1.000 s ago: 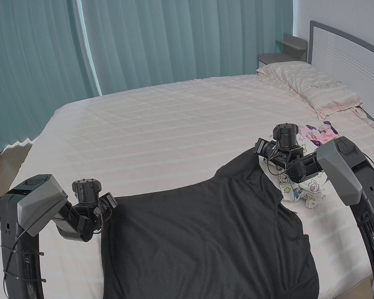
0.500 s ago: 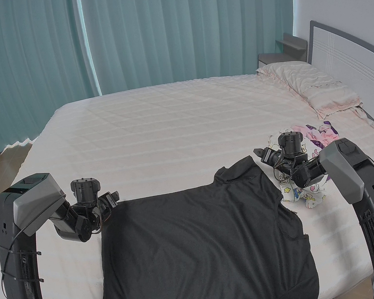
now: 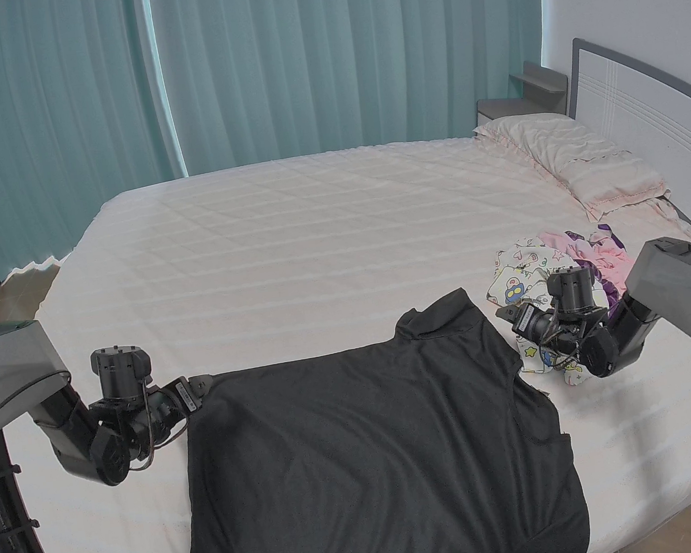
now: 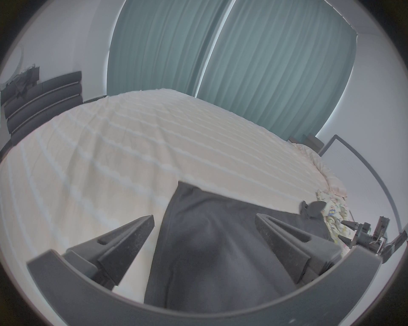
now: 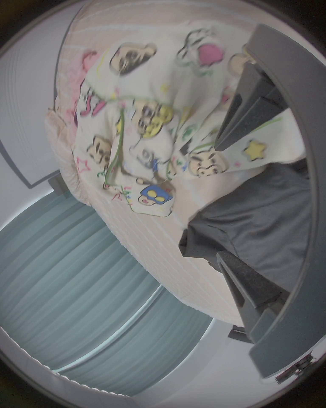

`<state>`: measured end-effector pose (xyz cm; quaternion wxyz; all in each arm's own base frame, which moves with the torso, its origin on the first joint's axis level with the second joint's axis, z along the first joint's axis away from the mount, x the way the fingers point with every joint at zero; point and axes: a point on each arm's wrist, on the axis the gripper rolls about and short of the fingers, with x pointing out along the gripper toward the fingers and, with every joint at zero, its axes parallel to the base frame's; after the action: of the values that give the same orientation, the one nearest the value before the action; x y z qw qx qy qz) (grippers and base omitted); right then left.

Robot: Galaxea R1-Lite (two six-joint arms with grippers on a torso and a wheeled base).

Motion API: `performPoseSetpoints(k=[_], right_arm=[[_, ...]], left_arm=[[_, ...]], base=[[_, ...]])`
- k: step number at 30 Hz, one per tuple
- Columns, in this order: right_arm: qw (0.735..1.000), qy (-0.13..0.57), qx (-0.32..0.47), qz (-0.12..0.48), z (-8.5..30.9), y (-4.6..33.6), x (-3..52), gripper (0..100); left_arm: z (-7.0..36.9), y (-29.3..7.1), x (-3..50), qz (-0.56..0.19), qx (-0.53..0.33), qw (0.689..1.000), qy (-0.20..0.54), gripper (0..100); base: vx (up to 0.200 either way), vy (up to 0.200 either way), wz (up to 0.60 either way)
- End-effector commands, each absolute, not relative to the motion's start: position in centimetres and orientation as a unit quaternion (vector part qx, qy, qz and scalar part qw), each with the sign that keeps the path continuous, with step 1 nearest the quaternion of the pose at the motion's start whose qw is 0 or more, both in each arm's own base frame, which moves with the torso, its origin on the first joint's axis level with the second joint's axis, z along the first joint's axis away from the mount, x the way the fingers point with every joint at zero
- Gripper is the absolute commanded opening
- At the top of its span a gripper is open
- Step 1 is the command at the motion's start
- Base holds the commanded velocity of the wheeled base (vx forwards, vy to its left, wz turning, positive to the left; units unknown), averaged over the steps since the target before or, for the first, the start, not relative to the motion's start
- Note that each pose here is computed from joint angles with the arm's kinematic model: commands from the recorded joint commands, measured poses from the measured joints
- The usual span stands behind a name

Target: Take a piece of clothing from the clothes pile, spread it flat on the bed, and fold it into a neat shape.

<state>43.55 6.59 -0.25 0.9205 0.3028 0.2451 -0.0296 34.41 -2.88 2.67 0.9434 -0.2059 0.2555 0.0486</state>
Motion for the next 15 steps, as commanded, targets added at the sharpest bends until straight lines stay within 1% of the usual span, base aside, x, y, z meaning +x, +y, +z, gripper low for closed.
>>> performPoseSetpoints(k=[1,5,10,13,15], right_arm=[[0.893,0.23,0.386,-0.023,5.4,5.7,32.6,100],[0.888,0.248,0.385,-0.027,5.1,5.3,29.5,100],[0.882,0.273,0.384,-0.018,3.8,5.4,26.7,100],[0.876,0.278,0.393,-0.015,3.4,5.4,25.5,100],[0.873,0.281,0.398,-0.012,3.2,5.4,25.2,100]], left_arm=[[5.2,-3.3,23.6,0.016,-0.259,0.926,0.274,100],[3.6,-3.5,20.4,0.016,-0.251,0.913,0.321,100],[3.2,-4.6,18.4,0.019,-0.295,0.89,0.348,100],[2.9,-4.7,18.4,0.042,-0.32,0.878,0.353,100],[2.7,-4.7,18.4,0.045,-0.323,0.875,0.358,100]], base=[[0.0,0.0,0.0],[0.0,0.0,0.0],[0.0,0.0,0.0],[0.0,0.0,0.0],[-0.2,0.0,0.0]])
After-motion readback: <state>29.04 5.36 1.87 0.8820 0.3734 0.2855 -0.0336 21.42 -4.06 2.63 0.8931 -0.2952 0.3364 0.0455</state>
